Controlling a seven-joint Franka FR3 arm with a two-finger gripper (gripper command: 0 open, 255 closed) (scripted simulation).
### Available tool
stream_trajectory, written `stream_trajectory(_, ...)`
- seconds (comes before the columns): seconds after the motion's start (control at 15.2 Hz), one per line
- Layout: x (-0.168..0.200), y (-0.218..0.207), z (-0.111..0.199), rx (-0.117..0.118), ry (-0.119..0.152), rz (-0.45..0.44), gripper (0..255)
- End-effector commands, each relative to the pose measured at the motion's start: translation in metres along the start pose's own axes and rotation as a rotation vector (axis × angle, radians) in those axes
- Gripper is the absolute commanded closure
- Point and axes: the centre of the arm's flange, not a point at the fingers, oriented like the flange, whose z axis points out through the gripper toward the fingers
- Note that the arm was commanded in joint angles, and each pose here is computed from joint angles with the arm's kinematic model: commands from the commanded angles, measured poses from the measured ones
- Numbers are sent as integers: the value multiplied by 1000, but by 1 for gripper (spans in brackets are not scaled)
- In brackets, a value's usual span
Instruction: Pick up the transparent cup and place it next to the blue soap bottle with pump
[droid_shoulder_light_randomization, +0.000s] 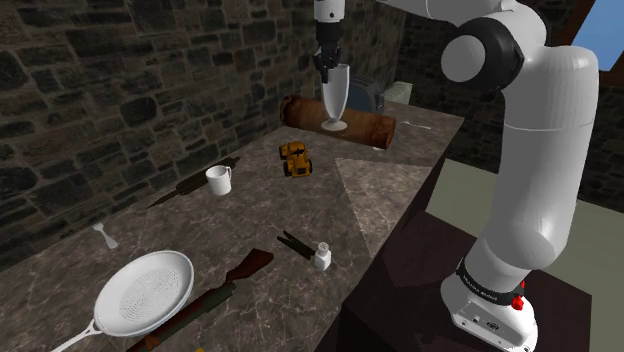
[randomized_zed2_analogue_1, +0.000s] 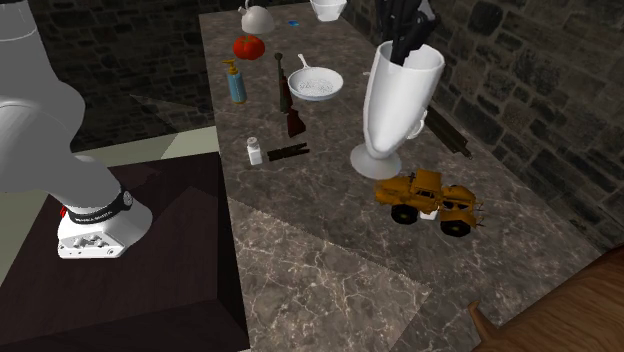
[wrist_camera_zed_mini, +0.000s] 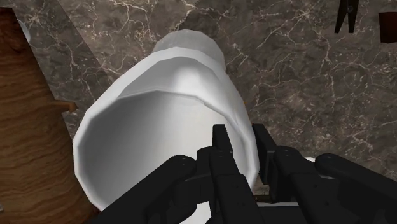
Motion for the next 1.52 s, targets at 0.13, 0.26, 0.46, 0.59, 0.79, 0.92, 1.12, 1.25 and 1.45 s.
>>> stream_trajectory(0.13,-22,-46,-1,0,1,0,255)
stream_trajectory(0.26,-32,-70,-1,0,1,0,255)
stream_trajectory(0.46,-48,-107,-2,0,1,0,255)
stream_trajectory(0.59,-58,-131,-2,0,1,0,255)
stream_trajectory(0.79,-74,-168,-2,0,1,0,255)
stream_trajectory(0.92,-84,-192,-3,0,1,0,255)
stream_trajectory(1.12,-100,-228,-3,0,1,0,255)
stream_trajectory(1.25,-110,-253,-3,0,1,0,255)
stream_trajectory(1.45,-126,-289,-4,0,1,0,255)
